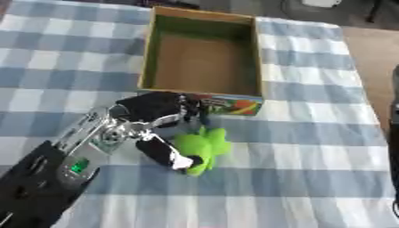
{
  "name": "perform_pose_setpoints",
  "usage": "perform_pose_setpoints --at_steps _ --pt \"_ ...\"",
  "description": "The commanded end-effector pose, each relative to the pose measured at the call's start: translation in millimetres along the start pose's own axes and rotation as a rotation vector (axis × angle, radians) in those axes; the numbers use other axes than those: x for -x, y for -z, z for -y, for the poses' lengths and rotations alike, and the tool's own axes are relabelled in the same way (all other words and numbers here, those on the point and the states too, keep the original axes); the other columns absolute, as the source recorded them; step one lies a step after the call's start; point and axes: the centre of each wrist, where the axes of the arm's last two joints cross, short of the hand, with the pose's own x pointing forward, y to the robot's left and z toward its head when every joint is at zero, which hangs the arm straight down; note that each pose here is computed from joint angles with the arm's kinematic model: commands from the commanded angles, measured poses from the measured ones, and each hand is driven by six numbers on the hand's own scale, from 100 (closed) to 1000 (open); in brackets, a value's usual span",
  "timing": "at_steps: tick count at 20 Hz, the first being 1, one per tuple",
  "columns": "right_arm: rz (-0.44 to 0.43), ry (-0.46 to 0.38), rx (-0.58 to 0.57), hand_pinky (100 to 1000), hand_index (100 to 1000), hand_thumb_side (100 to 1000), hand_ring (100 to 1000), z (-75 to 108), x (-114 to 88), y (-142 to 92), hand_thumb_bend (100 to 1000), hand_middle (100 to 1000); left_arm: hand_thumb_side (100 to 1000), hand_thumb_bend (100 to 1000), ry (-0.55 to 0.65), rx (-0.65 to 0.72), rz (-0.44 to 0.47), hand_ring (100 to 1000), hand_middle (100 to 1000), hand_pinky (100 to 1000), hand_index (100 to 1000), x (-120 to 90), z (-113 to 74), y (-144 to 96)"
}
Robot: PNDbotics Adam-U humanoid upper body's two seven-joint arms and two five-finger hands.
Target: Pick up objects on the table and place them in the box.
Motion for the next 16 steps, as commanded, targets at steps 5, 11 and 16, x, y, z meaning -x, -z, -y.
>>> perform_pose_setpoints --at_steps 5,11,16 --pt "0.025 0.01 -0.017 414 540 805 393 -2.7 -1.5 8.1 100 419 479 712 0.139 0.09 -0.026 761 856 691 830 -5.8 -11.6 -0.3" --pt "0.025 0.011 -0.016 414 541 805 393 -2.8 -1.4 8.2 100 419 429 493 0.173 0.173 -0.078 815 914 746 909 -3.0 -8.7 1.6" --pt "0.026 0.011 -0.015 413 540 804 393 -2.8 -1.4 8.4 100 419 374 100 0.185 0.173 -0.093 616 795 459 838 -3.4 -8.9 1.8"
